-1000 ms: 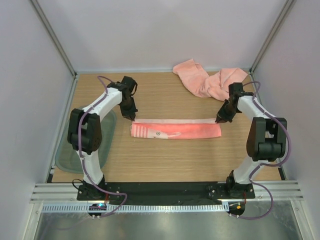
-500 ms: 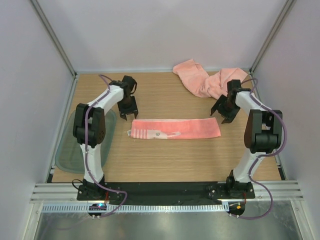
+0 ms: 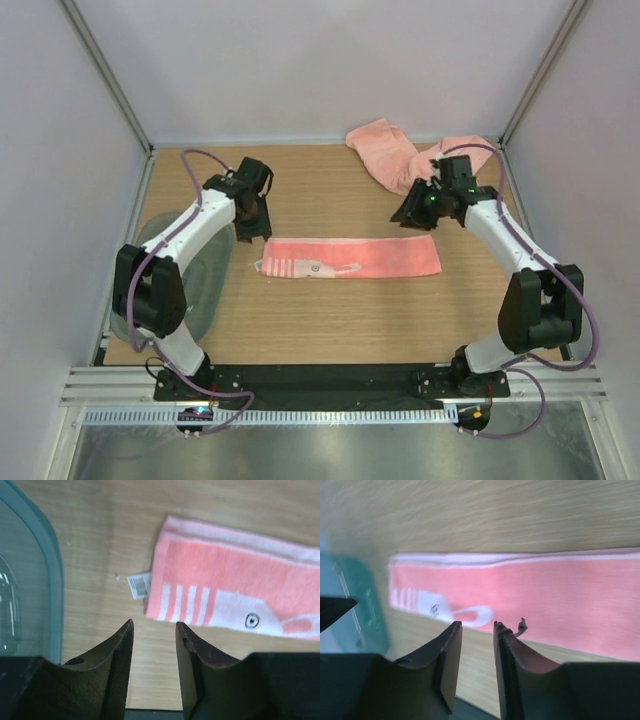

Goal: Roll the towels
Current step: Fold the towel

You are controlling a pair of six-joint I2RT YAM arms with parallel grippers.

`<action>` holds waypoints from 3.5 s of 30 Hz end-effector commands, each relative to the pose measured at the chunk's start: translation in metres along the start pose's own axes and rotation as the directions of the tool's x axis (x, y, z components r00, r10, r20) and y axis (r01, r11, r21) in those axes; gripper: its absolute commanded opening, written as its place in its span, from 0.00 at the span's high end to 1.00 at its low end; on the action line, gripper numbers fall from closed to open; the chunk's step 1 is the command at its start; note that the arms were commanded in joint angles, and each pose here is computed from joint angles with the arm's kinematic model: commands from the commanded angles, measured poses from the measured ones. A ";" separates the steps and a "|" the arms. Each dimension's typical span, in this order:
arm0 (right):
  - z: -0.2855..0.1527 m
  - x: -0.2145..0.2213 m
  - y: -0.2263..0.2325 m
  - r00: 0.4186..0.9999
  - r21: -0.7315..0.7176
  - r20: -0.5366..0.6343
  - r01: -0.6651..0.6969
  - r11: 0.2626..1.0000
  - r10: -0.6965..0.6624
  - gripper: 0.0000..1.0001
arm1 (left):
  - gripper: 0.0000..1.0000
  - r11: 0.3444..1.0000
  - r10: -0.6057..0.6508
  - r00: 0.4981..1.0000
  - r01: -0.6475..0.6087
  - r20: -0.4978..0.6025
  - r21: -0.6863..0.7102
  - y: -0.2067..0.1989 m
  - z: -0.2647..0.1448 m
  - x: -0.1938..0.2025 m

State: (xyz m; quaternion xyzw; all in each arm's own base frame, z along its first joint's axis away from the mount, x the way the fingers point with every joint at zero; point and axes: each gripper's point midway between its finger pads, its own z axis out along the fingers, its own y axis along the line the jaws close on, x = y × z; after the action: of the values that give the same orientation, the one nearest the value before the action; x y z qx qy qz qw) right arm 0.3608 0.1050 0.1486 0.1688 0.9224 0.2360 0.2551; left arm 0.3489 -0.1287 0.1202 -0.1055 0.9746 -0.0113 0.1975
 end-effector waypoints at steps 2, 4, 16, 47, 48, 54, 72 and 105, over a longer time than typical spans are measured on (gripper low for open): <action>0.017 0.072 0.097 0.949 -0.410 -0.187 0.158 0.898 -0.253 0.69 | 0.62 0.996 0.003 0.997 0.004 -0.071 0.090 -0.014 0.014 0.049; 0.016 0.094 0.124 0.919 -0.514 -0.232 0.162 0.842 -0.318 0.88 | 0.65 0.994 -0.002 0.995 0.013 -0.095 0.113 -0.017 0.020 0.060; 0.082 0.198 0.184 0.750 -0.675 -0.399 0.149 0.722 -0.527 0.99 | 0.69 0.999 -0.007 0.988 0.013 -0.156 0.032 -0.006 0.066 0.082; 0.145 0.215 0.112 0.727 -0.543 -0.583 -0.015 0.840 -0.364 0.99 | 0.72 0.993 -0.036 0.973 0.008 -0.227 -0.122 0.031 0.092 0.094; 0.142 0.213 0.110 0.728 -0.544 -0.587 -0.030 0.839 -0.355 0.99 | 0.72 0.993 -0.034 0.974 0.007 -0.225 -0.120 0.030 0.092 0.094; 0.126 0.197 0.080 0.748 -0.513 -0.595 -0.073 0.855 -0.292 0.99 | 0.73 0.991 -0.044 0.973 0.015 -0.226 -0.130 0.032 0.093 0.092; 0.045 0.141 0.131 0.868 -0.628 -0.401 -0.028 0.778 -0.292 0.94 | 0.74 0.990 -0.061 0.972 0.030 -0.226 -0.136 0.033 0.089 0.091; 0.061 0.154 -0.059 0.907 -0.110 -0.386 -0.225 0.968 0.167 0.99 | 0.76 0.990 -0.109 0.970 0.088 -0.216 -0.107 0.037 0.079 0.066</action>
State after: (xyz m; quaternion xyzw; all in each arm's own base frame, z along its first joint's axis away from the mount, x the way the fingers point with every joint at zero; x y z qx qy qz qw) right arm 0.2631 0.1627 0.0142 0.1757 0.8979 0.4013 0.0438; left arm 0.3048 -0.1157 0.0165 -0.1560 0.9850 -0.0041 0.0738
